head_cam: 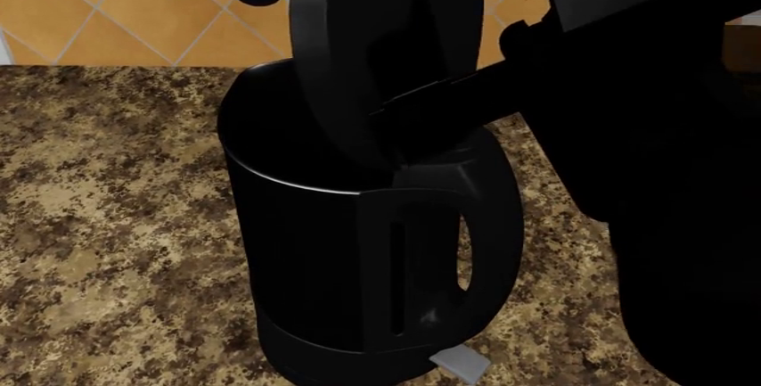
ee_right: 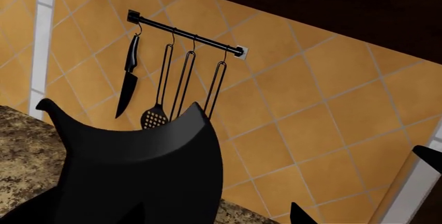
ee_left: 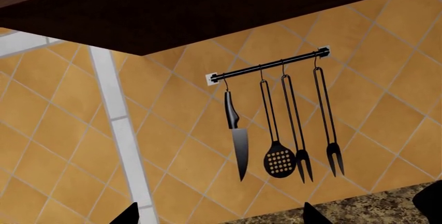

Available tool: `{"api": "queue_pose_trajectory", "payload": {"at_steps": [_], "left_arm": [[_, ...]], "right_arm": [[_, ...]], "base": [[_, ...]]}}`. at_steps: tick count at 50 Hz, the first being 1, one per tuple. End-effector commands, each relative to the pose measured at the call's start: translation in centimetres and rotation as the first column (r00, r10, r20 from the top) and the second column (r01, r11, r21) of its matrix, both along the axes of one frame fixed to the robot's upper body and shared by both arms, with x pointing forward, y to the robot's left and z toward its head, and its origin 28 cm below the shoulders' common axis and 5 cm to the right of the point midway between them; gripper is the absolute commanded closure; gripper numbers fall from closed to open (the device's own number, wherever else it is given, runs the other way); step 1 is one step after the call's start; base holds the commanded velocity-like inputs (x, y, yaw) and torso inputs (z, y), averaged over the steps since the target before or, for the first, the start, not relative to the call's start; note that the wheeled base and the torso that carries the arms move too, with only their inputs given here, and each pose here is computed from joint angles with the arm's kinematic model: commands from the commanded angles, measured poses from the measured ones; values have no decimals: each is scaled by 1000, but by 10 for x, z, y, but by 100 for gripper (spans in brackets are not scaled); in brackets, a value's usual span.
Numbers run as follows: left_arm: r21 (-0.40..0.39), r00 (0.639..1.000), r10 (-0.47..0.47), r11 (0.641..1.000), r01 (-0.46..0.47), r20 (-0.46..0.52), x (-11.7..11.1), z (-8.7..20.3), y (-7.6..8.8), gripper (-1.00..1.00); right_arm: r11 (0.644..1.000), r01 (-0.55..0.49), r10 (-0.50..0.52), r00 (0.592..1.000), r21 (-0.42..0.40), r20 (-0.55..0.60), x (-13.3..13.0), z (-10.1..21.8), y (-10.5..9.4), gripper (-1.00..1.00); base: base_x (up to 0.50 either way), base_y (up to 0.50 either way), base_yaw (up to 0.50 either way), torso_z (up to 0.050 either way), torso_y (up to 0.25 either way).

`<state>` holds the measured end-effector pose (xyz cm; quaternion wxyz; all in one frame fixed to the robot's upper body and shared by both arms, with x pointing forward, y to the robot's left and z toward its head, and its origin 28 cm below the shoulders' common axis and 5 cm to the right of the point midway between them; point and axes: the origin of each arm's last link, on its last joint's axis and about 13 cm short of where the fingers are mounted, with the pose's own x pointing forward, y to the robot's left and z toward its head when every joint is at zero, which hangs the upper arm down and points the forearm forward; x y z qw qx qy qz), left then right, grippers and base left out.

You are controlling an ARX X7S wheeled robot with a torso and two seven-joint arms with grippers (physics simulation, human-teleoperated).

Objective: Close the lid of the electric kettle.

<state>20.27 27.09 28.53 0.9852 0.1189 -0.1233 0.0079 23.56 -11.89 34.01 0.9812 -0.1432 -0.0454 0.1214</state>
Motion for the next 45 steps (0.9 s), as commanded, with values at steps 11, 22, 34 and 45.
{"api": "queue_pose_trajectory", "payload": {"at_steps": [11,22,34,45], "left_arm": [[-6,1000,5,1000,-5,-5,2,-3,2,-100],[-12,1000,8,1000,-8,-7,1,-5,4,-100],[-18,1000,10,1000,-11,-7,-1,-5,6,-100],[-21,1000,17,1000,-17,-7,-2,-5,9,-100]], "right_arm": [[1000,-15,14,998,-6,-55,26,-7,10,-100],[1000,-24,24,993,-4,-119,45,-20,16,-100],[999,-33,34,984,8,-175,71,-33,22,-100],[999,-39,40,971,11,-236,87,-54,29,-100]], "base": [[0,0,0,0,0],[0,0,0,0,0],[0,0,0,0,0],[0,0,0,0,0]]}}
